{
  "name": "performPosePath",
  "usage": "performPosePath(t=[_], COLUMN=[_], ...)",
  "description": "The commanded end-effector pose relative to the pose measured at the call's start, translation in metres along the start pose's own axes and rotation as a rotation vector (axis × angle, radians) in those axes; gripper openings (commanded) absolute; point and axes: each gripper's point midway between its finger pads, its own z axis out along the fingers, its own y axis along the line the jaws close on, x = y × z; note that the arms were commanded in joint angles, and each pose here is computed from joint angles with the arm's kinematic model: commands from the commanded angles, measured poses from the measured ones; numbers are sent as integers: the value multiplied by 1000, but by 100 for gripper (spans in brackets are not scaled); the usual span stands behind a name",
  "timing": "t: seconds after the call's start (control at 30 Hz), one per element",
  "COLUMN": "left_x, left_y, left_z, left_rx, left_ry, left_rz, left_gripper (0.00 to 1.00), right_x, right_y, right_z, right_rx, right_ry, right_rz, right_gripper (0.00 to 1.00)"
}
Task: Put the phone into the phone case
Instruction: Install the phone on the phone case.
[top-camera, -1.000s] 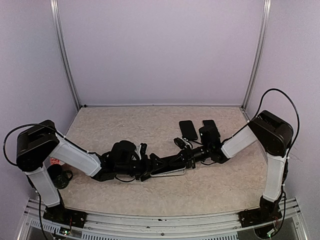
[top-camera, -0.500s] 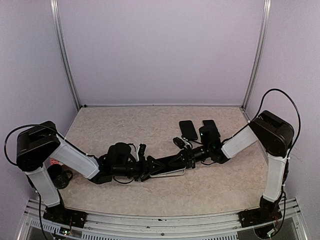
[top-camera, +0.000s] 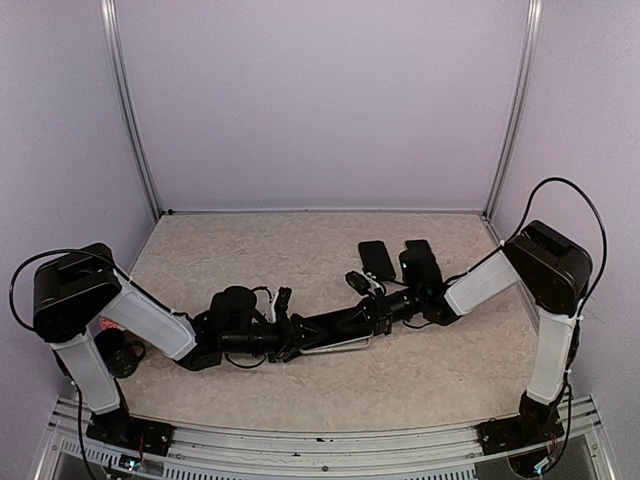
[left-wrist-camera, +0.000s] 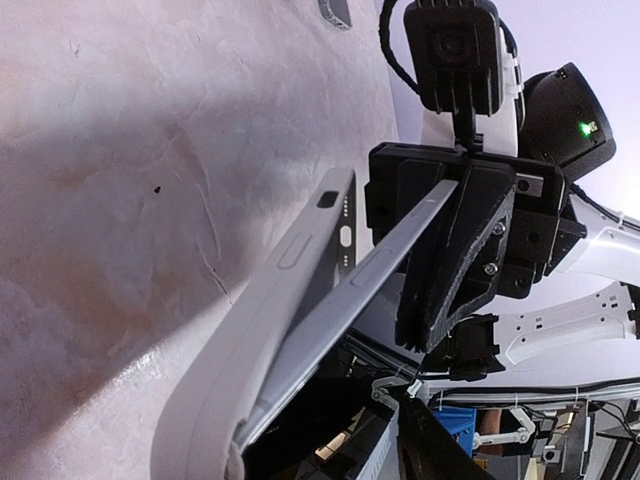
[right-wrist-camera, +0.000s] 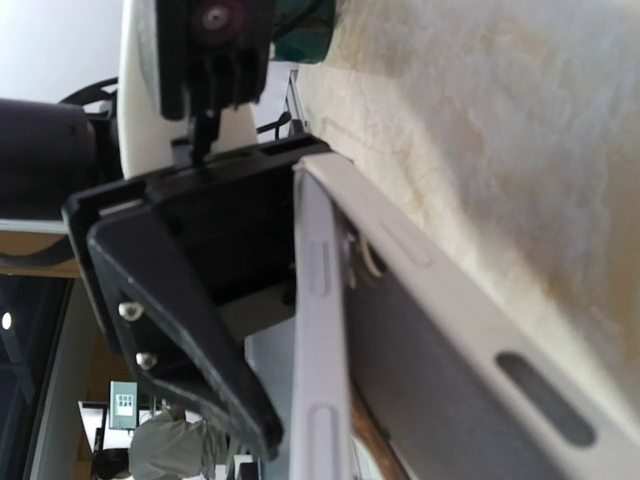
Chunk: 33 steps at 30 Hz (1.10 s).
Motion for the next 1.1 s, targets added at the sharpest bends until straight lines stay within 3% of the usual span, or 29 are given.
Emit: performPosePath(t=[0.0,0.17,0.63,0.73,1.0,1.07], left_x=[-10,-9,-4,-3,-1,-1], left_y=[-63,-66,-81,-82,-85,-85], left_z=[-6,-8,-7,-8,-11,-11], left_rx=[228,248,305,314,332,338], left_ry=[-32,-28,-5,-2,3,5], left_rz=[96,99,114,116,120,121], left_gripper=[47,40,40,28,22,17], right_x=[7,8,8,8,9,10], right_y=[8,8,11,11,8,9], right_z=[7,8,23,23,23,23], right_rx=[-5,-4,-9,-8,8,6], right_ry=[36,40,69,72,79,85], right_rz=[-20,-21,-39,-40,-39,-41], right_gripper=[0,2,5,6,9,15])
